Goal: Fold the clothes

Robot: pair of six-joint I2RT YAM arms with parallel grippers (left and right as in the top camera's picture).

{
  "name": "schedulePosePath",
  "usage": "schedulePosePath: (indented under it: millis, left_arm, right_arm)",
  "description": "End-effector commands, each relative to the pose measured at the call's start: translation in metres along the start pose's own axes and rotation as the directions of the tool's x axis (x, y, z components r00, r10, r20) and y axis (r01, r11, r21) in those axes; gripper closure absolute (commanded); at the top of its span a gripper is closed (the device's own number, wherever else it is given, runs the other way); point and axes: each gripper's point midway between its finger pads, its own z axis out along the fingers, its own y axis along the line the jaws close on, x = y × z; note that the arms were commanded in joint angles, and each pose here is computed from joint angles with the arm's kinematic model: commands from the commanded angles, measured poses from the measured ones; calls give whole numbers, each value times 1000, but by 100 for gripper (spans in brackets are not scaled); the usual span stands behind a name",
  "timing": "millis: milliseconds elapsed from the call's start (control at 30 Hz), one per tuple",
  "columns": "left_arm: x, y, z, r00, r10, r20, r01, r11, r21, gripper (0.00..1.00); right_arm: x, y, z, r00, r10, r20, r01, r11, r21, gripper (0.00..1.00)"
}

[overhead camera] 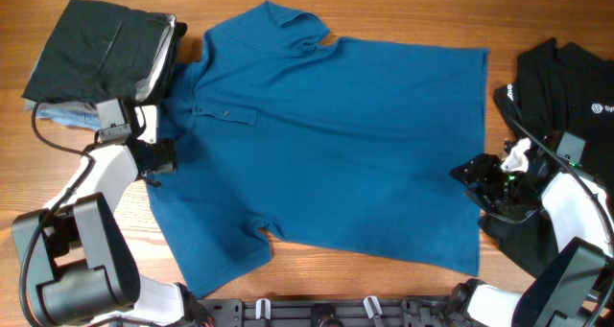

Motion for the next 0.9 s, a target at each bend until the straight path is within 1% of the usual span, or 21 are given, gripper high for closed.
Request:
schedulePosePath:
  millis: [0, 100, 167, 233, 300, 367, 400, 467, 500, 533, 633, 700, 767, 867]
  left_arm:
    - [14, -2, 5, 998, -29, -47, 30, 999, 16, 44]
    - [21, -3, 10, 997, -48, -68, 49, 999, 18, 61]
    - [24, -4, 17, 996, -46, -82, 47, 999, 19, 64]
    - [25, -5, 26, 995, -46, -87, 47, 999, 19, 69]
    - [25, -4, 27, 995, -46, -89, 48, 999, 19, 79]
    - [23, -4, 26, 995, -46, -86, 48, 999, 19, 84]
    - [23, -4, 26, 995, -46, -86, 48, 999, 18, 84]
    - [22, -4, 21, 995, -46, -93, 48, 999, 19, 80]
    - [22, -4, 19, 994, -46, -99, 48, 999, 19, 62]
    - [22, -4, 18, 994, -46, -104, 48, 999, 20, 56]
    - [19, -3, 5, 990, -80, -116, 82, 996, 18, 54]
    - [9, 3, -11, 989, -113, -96, 114, 993, 11, 53]
    - [3, 13, -22, 979, -198, -58, 198, 980, 4, 52]
    - [4, 23, -23, 959, -278, -55, 281, 959, 48, 54]
  right_arm:
    - [0, 5, 0, 1000, 9, -10, -10, 1000, -22, 41]
    - [0, 5, 0, 1000, 9, -9, -9, 1000, -22, 41]
    - [0, 5, 0, 1000, 9, -9, -9, 1000, -23, 41]
    - [0, 5, 0, 1000, 8, -9, -8, 1000, -23, 41]
    - [0, 5, 0, 1000, 9, -9, -9, 1000, -22, 41]
    - [0, 5, 0, 1000, 8, -9, -8, 1000, -22, 42]
    - [0, 5, 0, 1000, 8, -9, -8, 1000, -22, 41]
    - [0, 5, 0, 1000, 7, -9, -8, 1000, -22, 41]
    - [0, 5, 0, 1000, 7, -9, -7, 1000, -22, 41]
    - [0, 5, 0, 1000, 4, -9, -4, 1000, -22, 41]
    - [0, 5, 0, 1000, -18, -9, 18, 1000, -22, 41]
    - [0, 5, 0, 1000, -18, -8, 18, 1000, -23, 41]
    - [0, 5, 0, 1000, -18, -8, 18, 1000, -22, 41]
    - [0, 5, 0, 1000, -18, -8, 18, 1000, -22, 41]
